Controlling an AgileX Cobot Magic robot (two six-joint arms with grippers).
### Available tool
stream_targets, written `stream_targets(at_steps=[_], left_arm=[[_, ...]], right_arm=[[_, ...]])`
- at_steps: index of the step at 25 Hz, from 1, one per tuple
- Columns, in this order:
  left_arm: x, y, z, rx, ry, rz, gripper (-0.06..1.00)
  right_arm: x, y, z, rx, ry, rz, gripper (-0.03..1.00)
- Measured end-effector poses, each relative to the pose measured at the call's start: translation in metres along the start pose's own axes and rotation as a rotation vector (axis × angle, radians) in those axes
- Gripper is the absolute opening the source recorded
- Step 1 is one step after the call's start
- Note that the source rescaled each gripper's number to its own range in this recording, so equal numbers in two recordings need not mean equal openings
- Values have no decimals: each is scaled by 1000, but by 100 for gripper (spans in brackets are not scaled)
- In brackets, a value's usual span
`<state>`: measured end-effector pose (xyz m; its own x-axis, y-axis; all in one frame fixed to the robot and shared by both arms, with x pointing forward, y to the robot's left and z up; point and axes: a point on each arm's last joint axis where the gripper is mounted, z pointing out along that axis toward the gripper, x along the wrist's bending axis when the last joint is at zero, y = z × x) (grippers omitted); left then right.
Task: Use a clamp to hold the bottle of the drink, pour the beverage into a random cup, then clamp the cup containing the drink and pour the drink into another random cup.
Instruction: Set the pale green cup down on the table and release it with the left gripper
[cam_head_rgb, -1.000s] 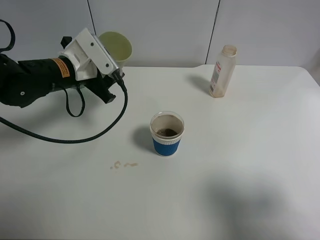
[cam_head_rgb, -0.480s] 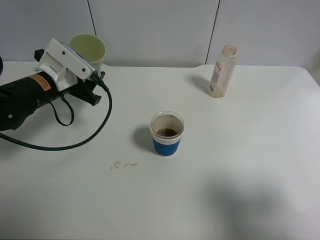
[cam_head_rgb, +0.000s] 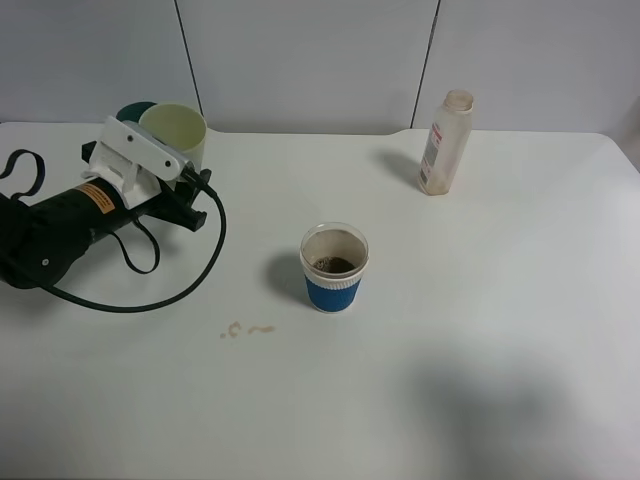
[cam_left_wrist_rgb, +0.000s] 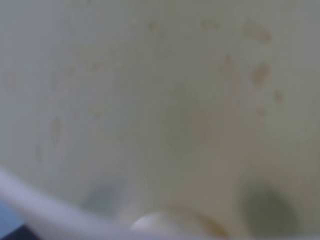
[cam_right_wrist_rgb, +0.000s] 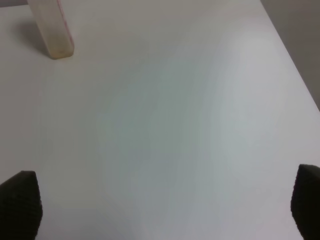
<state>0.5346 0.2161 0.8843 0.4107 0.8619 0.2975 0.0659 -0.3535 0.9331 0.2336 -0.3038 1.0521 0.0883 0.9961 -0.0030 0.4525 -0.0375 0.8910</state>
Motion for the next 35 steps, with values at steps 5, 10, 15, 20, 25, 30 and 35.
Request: stream_targets(at_steps=[5, 10, 15, 20, 25, 30, 35], left_arm=[[-7, -22, 3, 43, -18, -26, 3], [-13, -39, 4, 98, -34, -78, 3], [-16, -47, 5, 124, -36, -170, 3], [-11, -49, 5, 128, -17, -238, 3], [-4, -52, 4, 131, -3, -274, 3], [1, -53, 3, 132, 3, -295, 3], [1, -54, 3, 131, -3, -295, 3]], right_arm=[[0, 0, 0, 0, 0, 0, 100], [0, 0, 0, 0, 0, 0, 100], [0, 0, 0, 0, 0, 0, 100], [0, 0, 0, 0, 0, 0, 100], [0, 0, 0, 0, 0, 0, 100], [0, 0, 0, 0, 0, 0, 100], [0, 0, 0, 0, 0, 0, 100]])
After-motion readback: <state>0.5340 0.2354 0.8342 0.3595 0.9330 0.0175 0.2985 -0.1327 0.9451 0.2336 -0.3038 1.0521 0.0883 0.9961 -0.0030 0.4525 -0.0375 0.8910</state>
